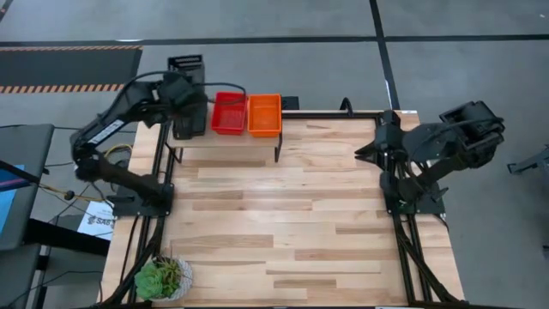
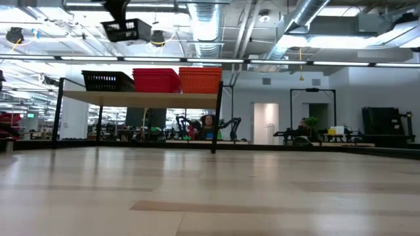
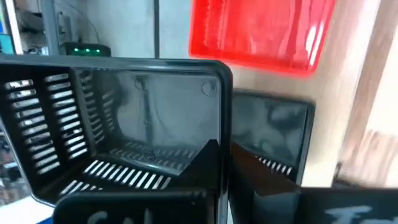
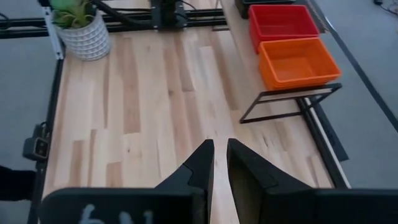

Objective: Stack baskets on shelf by color
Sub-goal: Stack the black bin on top of the other black bins on the shelf, then return to Home Position

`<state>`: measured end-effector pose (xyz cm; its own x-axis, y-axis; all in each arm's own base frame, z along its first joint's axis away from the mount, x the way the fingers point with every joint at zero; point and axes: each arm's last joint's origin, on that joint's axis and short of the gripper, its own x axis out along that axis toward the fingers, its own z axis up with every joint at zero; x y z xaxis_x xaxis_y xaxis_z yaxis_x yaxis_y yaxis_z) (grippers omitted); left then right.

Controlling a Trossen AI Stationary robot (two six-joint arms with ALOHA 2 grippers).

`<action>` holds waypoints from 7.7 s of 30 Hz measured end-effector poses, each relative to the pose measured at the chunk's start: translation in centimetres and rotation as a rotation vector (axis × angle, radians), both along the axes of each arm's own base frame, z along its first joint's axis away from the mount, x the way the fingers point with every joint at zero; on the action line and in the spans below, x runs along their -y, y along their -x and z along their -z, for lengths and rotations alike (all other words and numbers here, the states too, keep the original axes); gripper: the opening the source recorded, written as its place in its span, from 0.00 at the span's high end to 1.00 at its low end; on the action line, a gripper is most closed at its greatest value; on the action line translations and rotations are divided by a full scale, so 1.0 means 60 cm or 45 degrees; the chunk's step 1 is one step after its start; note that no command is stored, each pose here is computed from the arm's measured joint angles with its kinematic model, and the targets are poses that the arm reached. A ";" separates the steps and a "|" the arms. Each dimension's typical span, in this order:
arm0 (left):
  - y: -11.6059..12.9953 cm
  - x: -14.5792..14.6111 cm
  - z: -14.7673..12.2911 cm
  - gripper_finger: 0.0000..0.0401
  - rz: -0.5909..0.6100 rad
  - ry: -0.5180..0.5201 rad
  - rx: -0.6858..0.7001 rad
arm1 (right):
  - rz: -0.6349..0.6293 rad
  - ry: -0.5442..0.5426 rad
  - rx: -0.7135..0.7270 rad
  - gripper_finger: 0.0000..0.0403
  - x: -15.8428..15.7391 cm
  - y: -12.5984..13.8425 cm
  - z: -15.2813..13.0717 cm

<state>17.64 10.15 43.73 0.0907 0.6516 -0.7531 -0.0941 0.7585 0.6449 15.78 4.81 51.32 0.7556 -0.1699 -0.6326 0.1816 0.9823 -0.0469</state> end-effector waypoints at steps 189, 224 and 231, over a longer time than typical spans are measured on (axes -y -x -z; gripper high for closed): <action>0.032 -0.039 0.052 0.57 -0.042 0.388 0.300 | 0.139 0.035 -0.011 0.83 0.036 -0.009 0.000; 0.020 0.039 0.177 0.99 -0.608 0.113 0.848 | 0.124 0.051 -0.016 0.83 0.036 -0.008 0.000; 0.022 0.040 0.181 0.98 -0.635 0.139 0.838 | 0.124 0.051 -0.016 0.83 0.036 -0.009 0.000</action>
